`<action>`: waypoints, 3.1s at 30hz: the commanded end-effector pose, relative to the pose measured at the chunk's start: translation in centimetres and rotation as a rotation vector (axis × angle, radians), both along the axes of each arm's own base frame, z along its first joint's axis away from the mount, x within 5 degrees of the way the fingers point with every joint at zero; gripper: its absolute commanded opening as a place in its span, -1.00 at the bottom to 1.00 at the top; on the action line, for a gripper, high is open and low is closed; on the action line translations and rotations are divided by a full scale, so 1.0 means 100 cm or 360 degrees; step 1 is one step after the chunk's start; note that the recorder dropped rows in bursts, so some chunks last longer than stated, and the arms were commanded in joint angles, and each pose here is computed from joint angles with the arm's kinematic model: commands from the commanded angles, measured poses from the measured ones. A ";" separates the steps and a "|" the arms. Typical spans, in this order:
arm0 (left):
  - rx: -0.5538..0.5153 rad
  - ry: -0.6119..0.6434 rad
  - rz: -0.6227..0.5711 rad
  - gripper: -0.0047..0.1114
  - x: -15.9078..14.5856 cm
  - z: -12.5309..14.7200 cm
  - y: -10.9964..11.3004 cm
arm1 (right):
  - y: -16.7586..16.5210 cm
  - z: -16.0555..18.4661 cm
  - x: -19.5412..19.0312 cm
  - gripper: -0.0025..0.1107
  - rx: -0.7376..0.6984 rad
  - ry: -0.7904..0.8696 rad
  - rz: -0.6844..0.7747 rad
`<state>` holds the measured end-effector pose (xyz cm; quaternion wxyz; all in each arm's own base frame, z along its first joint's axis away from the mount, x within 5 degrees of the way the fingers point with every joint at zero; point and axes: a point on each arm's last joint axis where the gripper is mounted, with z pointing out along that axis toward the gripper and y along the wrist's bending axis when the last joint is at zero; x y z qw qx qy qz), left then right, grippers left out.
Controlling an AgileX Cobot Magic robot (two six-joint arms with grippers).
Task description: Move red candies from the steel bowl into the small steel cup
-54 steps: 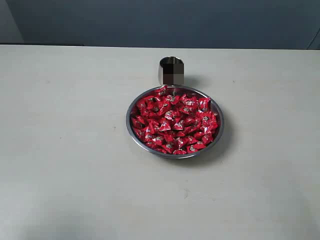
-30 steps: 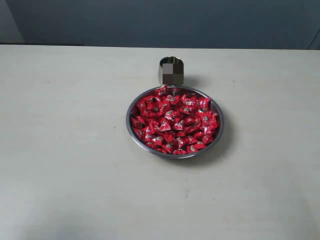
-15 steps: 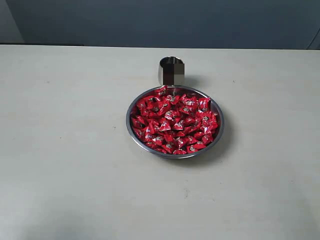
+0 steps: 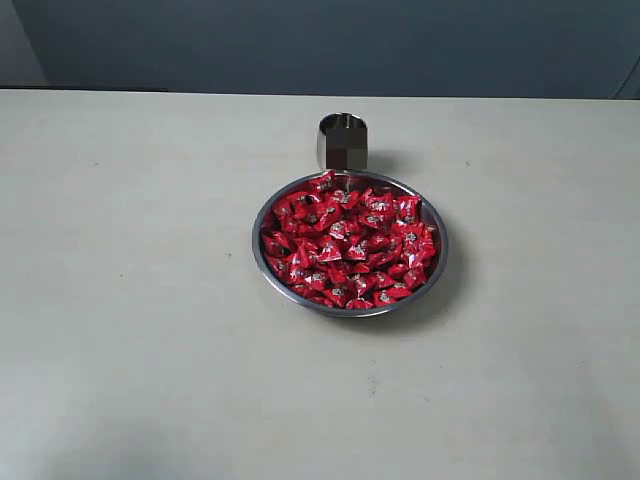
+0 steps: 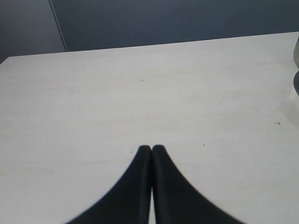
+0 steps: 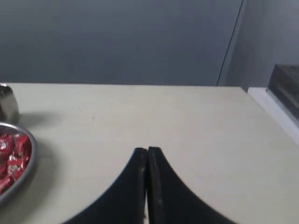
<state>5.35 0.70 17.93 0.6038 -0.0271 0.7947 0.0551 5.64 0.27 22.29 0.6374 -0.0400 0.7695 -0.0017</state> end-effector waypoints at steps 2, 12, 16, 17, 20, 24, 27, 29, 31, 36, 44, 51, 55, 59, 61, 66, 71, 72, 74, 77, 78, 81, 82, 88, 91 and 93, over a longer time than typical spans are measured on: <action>0.0004 -0.0029 -0.0012 -0.91 0.000 0.004 0.000 | 0.000 0.035 -0.002 -0.96 0.0012 -0.0139 -0.0009; 0.0004 -0.0029 -0.0012 -0.91 0.000 0.004 0.000 | 0.000 0.069 0.009 -0.96 0.0012 -0.0150 -0.0009; 0.0004 -0.0029 -0.0012 -0.91 0.000 0.004 0.000 | 0.000 0.071 0.012 -0.96 0.0012 -0.0144 -0.0009; 0.0004 -0.0029 -0.0012 -0.91 0.000 0.004 0.000 | 0.000 0.071 0.012 -0.96 0.0012 -0.0142 -0.0009; 0.0004 -0.0029 -0.0012 -0.91 0.000 0.004 0.000 | 0.000 0.071 0.012 -0.96 0.0012 -0.0142 -0.0009; 0.0004 -0.0029 -0.0012 -0.91 0.000 0.004 0.000 | 0.000 0.071 0.012 -0.96 0.0012 -0.0145 -0.0009; 0.0004 -0.0029 -0.0012 -0.91 0.000 0.004 0.000 | 0.000 0.071 0.012 -0.96 0.0012 -0.0145 -0.0009; 0.0004 -0.0029 -0.0012 -0.91 0.000 0.004 0.000 | 0.000 0.071 0.012 -0.96 0.0012 -0.0145 -0.0009; 0.0004 -0.0029 -0.0012 -0.91 0.000 0.004 0.000 | 0.000 0.071 0.012 -0.96 0.0012 -0.0145 -0.0009; 0.0004 -0.0029 -0.0012 -0.91 0.000 0.004 0.000 | 0.000 0.071 0.012 -0.96 0.0009 -0.0153 -0.0009; 0.0004 -0.0029 -0.0012 -0.91 0.000 0.004 0.000 | 0.006 0.067 0.012 -0.96 0.0311 -0.0096 0.0044; 0.0004 -0.0029 -0.0012 -0.91 0.000 0.004 0.000 | 0.015 0.060 0.022 -0.96 0.0327 0.0057 0.0198; 0.0004 -0.0029 -0.0012 -0.91 0.000 0.004 0.000 | 0.026 0.052 0.039 -0.96 0.0259 0.0238 0.0341; 0.0004 -0.0029 -0.0012 -0.91 0.000 0.004 0.000 | 0.040 0.047 0.053 -0.96 0.0189 0.0410 0.0484; 0.0004 -0.0029 -0.0012 -0.91 0.000 0.004 0.000 | 0.048 0.044 0.061 -0.96 0.0162 0.0510 0.0550; 0.0004 -0.0029 -0.0012 -0.91 0.000 0.004 0.000 | 0.071 0.035 0.083 -0.81 0.0058 0.0752 0.0707; 0.0004 -0.0029 -0.0012 -0.91 0.000 0.004 0.000 | 0.100 0.025 0.105 -0.32 -0.0043 0.0915 0.0866; 0.0004 -0.0029 -0.0012 -0.91 0.000 0.004 0.000 | 0.107 0.023 0.110 -0.27 -0.0049 0.0949 0.0898; 0.0004 -0.0029 -0.0012 -0.91 0.000 0.004 0.000 | 0.122 0.019 0.119 -0.26 -0.0060 0.1005 0.0949; 0.0004 -0.0029 -0.0012 -0.91 0.000 0.004 0.000 | 0.148 0.015 0.134 -0.26 -0.0108 0.1055 0.1029; 0.0004 -0.0029 -0.0012 -0.91 0.000 0.004 0.000 | 0.157 0.013 0.139 -0.26 -0.0123 0.1076 0.1054; 0.0004 -0.0029 -0.0012 -0.91 0.000 0.004 0.000 | 0.185 0.004 0.153 -0.26 -0.0172 0.1159 0.1128; 0.0004 -0.0029 -0.0012 -0.91 0.000 0.004 0.000 | 0.194 0.000 0.158 -0.26 -0.0189 0.1186 0.1151; 0.0004 -0.0029 -0.0012 -0.91 0.000 0.004 0.000 | 0.238 -0.027 0.189 -0.26 -0.0260 0.1340 0.1220; 0.0004 -0.0029 -0.0012 -0.91 0.000 0.004 0.000 | 0.255 -0.045 0.204 -0.26 -0.0288 0.1440 0.1239; 0.0004 -0.0029 -0.0012 -0.91 0.000 0.004 0.000 | 0.263 -0.058 0.212 -0.26 -0.0308 0.1487 0.1241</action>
